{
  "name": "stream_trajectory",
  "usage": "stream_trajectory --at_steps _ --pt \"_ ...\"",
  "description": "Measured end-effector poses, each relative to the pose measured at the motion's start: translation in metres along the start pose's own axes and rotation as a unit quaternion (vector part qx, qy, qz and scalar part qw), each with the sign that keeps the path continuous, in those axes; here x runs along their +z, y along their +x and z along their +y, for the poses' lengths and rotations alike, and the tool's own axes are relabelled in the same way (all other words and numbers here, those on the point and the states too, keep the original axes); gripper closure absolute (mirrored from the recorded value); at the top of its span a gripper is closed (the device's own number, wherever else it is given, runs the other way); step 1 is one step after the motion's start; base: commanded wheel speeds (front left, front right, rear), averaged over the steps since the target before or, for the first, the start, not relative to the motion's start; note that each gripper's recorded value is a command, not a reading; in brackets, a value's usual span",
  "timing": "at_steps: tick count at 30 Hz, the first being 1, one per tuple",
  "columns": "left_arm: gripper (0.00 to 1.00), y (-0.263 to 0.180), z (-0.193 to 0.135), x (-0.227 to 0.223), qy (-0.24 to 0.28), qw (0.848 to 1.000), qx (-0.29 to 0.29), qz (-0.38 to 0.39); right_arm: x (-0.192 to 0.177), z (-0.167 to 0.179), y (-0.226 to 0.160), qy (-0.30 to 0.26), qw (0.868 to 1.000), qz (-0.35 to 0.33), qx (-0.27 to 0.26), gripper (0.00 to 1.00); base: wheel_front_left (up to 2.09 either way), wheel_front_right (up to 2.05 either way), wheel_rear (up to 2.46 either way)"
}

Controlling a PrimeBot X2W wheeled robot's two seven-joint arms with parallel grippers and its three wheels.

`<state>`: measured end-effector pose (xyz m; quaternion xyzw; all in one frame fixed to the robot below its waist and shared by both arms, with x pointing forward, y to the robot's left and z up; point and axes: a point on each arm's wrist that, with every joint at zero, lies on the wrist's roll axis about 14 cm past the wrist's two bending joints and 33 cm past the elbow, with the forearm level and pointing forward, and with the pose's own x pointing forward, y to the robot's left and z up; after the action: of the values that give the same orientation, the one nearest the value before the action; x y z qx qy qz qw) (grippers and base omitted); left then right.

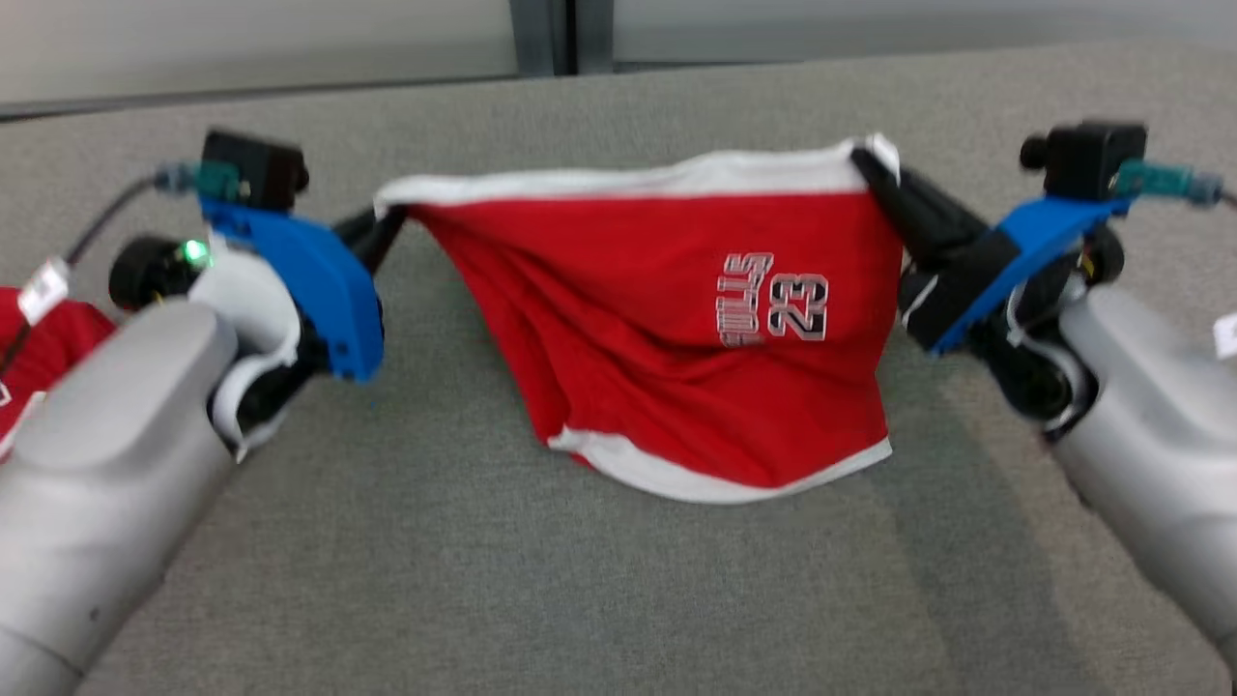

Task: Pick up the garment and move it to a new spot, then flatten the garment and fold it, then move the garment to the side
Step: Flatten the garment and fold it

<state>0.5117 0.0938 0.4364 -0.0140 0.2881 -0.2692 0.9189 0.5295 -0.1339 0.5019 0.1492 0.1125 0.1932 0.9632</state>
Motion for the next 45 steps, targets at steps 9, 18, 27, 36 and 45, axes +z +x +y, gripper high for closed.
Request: stream_trajectory --at_steps 9,18,27,36,45 --pt "1.00 0.065 0.053 0.098 0.014 0.998 0.038 -0.042 0.080 -0.023 0.100 -0.042 0.997 -0.068 0.001 1.00 0.00 0.00 0.00" --pt "1.00 0.034 0.069 0.203 0.072 0.977 0.078 -0.186 0.192 0.011 0.106 -0.066 0.973 -0.220 0.036 1.00 0.00 0.00 0.00" --pt "1.00 0.006 0.037 0.149 0.112 0.981 0.047 -0.149 0.171 0.043 0.053 -0.084 0.973 -0.200 0.081 1.00 0.00 0.00 0.00" --pt "1.00 -0.059 0.002 0.001 0.068 0.997 -0.006 0.035 0.049 0.043 -0.040 -0.053 0.993 -0.056 0.086 1.00 0.00 0.00 0.00" --pt "1.00 -0.132 -0.067 -0.105 0.041 0.979 -0.085 0.181 -0.057 0.050 -0.149 -0.011 0.983 0.157 0.094 1.00 0.00 0.00 0.00"
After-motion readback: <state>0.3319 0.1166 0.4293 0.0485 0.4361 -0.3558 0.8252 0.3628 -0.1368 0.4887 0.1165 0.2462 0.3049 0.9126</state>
